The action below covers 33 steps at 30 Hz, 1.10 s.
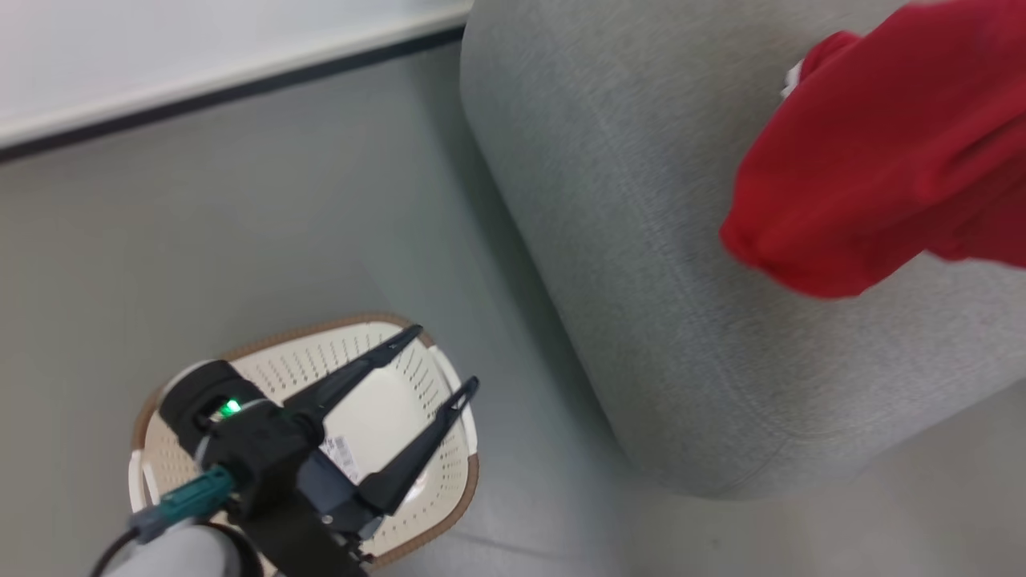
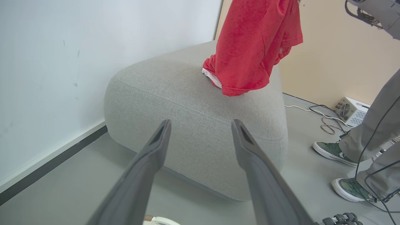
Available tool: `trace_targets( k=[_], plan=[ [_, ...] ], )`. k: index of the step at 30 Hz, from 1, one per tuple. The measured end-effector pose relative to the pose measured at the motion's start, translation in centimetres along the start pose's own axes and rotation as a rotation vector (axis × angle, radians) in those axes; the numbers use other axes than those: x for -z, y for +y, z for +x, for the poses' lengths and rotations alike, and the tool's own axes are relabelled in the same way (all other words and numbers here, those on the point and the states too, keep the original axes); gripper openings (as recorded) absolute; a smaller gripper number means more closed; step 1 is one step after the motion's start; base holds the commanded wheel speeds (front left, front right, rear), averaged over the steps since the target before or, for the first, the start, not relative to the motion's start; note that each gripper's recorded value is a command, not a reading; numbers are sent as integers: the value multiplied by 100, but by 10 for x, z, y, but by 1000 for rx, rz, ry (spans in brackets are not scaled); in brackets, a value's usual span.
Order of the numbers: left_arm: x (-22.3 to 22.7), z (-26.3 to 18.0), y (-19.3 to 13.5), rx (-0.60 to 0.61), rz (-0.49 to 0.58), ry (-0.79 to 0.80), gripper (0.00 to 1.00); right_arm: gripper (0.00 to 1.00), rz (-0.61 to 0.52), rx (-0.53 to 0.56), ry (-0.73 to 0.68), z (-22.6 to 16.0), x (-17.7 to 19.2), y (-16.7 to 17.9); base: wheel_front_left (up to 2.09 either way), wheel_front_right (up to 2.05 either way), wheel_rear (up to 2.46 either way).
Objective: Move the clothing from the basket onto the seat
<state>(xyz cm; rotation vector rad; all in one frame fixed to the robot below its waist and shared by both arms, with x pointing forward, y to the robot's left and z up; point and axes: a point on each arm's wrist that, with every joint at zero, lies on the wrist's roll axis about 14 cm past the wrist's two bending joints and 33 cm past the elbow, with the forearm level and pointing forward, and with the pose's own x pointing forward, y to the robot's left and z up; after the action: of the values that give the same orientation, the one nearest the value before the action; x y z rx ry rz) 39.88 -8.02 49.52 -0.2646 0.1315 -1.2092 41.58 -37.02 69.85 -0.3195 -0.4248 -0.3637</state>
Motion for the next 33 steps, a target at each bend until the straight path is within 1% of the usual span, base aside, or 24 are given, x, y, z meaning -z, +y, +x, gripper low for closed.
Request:
trace_targets(
  k=[3,4,5,6,8,11,14,17,19,21,23,24,25,26,27,28,29,33],
  plan=[
    [9,-9,17,-25,-6,18,100,0,-9,62,3,18,7,-8,0,0,0],
    [14,-15,27,-42,-11,27,100,0,-23,112,6,30,11,-17,0,0,0],
    [16,-18,32,-47,-14,30,100,0,-26,140,-4,35,11,-22,0,0,0],
    [20,-23,43,-65,-17,34,100,0,-48,176,-19,45,12,-27,0,0,0],
    [23,-28,55,-89,-16,37,100,0,-76,182,-5,52,21,-24,0,0,0],
    [30,-36,70,-113,-27,41,100,0,-127,172,54,58,46,-14,0,0,0],
    [38,-43,83,-137,-42,43,100,0,-162,171,170,56,86,-3,0,0,0],
    [46,-52,100,-175,-48,47,100,0,-174,163,363,33,150,18,0,0,0],
    [55,-60,109,-201,-57,63,100,0,-181,144,474,16,186,35,0,0,0],
    [61,-68,117,-230,-58,75,100,0,-187,141,573,2,213,46,0,0,0],
    [64,-74,124,-253,-56,77,100,0,-196,140,649,-10,233,54,0,0,0],
    [66,-76,125,-259,-57,83,100,19,-194,136,682,-15,241,57,0,0,0],
    [66,-78,127,-267,-56,82,100,31,-192,130,698,-18,246,60,0,0,0],
    [67,-80,128,-272,-55,82,100,48,-203,121,713,-20,249,62,0,0,0],
    [66,-80,128,-275,-55,80,100,68,-214,111,726,-22,251,64,0,0,0],
    [65,-80,128,-277,-53,77,100,94,-219,107,738,-23,252,65,0,0,0],
    [64,-80,128,-279,-51,76,100,100,-218,108,754,-26,254,64,0,0,0],
    [58,-77,126,-285,-48,58,100,100,-232,116,806,-35,256,55,0,0,0]
  ],
)
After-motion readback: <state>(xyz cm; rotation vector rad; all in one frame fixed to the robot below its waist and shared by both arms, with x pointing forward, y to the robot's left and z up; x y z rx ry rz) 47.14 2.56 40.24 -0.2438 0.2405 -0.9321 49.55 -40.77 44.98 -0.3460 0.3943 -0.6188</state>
